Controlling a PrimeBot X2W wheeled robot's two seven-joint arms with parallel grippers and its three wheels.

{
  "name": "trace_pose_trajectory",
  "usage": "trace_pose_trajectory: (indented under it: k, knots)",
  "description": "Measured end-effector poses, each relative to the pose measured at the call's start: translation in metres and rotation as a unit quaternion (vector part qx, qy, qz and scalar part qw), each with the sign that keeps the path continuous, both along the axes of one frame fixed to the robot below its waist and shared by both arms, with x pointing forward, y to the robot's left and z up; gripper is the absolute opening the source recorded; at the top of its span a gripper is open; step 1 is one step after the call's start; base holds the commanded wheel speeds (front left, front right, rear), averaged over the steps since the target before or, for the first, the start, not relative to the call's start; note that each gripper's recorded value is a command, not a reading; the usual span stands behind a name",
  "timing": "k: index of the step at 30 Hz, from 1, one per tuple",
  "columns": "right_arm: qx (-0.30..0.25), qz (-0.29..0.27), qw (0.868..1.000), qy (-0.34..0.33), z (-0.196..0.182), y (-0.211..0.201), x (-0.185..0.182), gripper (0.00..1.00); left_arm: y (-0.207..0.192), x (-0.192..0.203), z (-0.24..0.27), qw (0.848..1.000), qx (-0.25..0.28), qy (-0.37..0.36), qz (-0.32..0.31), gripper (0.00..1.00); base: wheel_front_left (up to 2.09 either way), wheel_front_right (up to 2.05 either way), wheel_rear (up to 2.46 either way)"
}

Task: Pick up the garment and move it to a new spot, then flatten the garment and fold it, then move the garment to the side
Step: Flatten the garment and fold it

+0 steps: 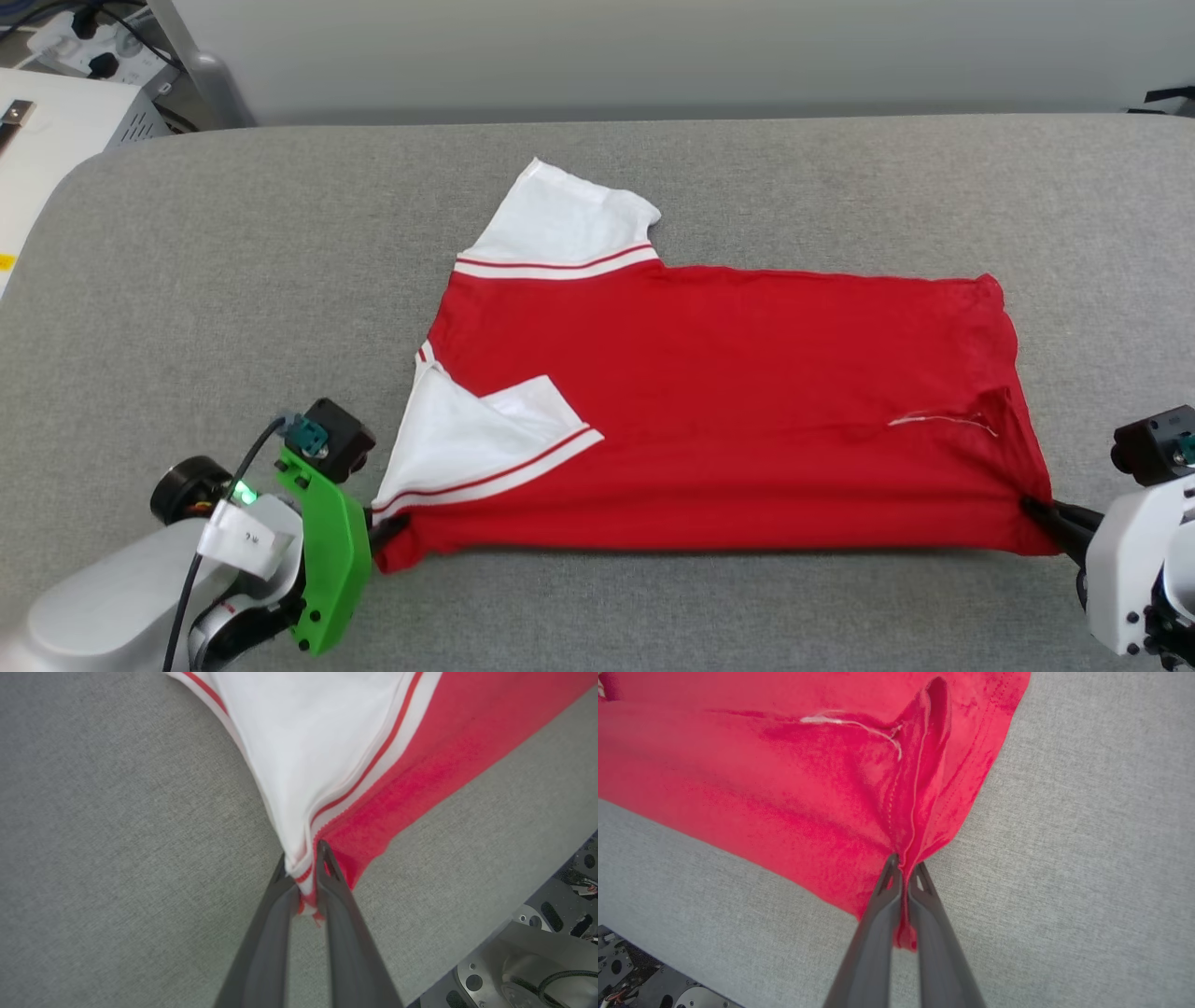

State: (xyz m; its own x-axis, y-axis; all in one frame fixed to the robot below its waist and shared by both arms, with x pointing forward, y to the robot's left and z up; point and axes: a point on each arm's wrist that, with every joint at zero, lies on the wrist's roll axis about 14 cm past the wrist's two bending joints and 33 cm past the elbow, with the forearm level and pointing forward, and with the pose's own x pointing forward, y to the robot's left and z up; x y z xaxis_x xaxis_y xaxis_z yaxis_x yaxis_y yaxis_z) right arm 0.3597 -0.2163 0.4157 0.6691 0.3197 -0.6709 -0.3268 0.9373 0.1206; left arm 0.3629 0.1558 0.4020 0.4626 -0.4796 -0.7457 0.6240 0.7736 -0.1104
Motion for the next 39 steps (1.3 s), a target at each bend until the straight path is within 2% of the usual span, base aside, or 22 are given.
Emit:
trace_pose_trajectory:
  k: [9, 17, 20, 21, 22, 23, 27, 31, 35, 39]
  knots:
    - [-0.005, -0.028, 0.999, 0.022, 0.001, -0.021, -0.022, 0.0, -0.011, -0.034, -0.006, 1.0, -0.013, 0.026, 0.0, 0.0, 0.0, 0.0, 0.0]
    - [-0.002, -0.048, 0.995, 0.084, -0.035, -0.019, -0.037, 0.0, -0.016, -0.039, -0.029, 0.997, -0.023, 0.063, 0.025, 0.0, 0.0, 0.0, 0.0]
    - [-0.022, -0.04, 0.993, 0.106, -0.051, -0.02, -0.045, 0.0, -0.013, -0.038, -0.037, 0.997, -0.018, 0.067, 0.034, 0.0, 0.0, 0.0, 0.0]
    - [-0.024, -0.041, 0.994, 0.102, -0.052, -0.02, -0.043, 0.17, -0.012, -0.037, -0.037, 0.997, -0.016, 0.065, 0.035, 0.24, 0.0, 0.0, 0.0]
    - [-0.017, -0.047, 0.994, 0.094, -0.051, -0.019, -0.041, 0.85, -0.011, -0.036, -0.037, 0.998, -0.016, 0.058, 0.036, 1.0, 0.0, 0.0, 0.0]
    - [-0.012, -0.052, 0.995, 0.085, -0.051, -0.019, -0.038, 1.0, -0.011, -0.035, -0.036, 0.998, -0.019, 0.052, 0.039, 1.0, 0.0, 0.0, 0.0]
    - [-0.012, -0.064, 0.998, 0.017, -0.035, -0.023, -0.021, 1.0, -0.002, -0.025, -0.023, 0.999, -0.022, 0.008, 0.049, 1.0, 0.0, 0.0, 0.0]
    - [0.0, -0.083, 0.991, -0.101, 0.006, -0.026, 0.009, 1.0, 0.003, -0.005, 0.004, 0.996, -0.033, -0.062, 0.055, 1.0, 0.0, 0.0, 0.0]
    - [0.012, -0.102, 0.967, -0.233, 0.059, -0.023, 0.034, 1.0, 0.001, 0.022, 0.041, 0.989, -0.048, -0.131, 0.054, 1.0, 0.0, 0.0, 0.0]
    - [0.035, -0.133, 0.937, -0.321, 0.097, -0.016, 0.041, 1.0, -0.003, 0.056, 0.08, 0.975, -0.051, -0.21, 0.046, 1.0, 0.0, 0.0, 0.0]
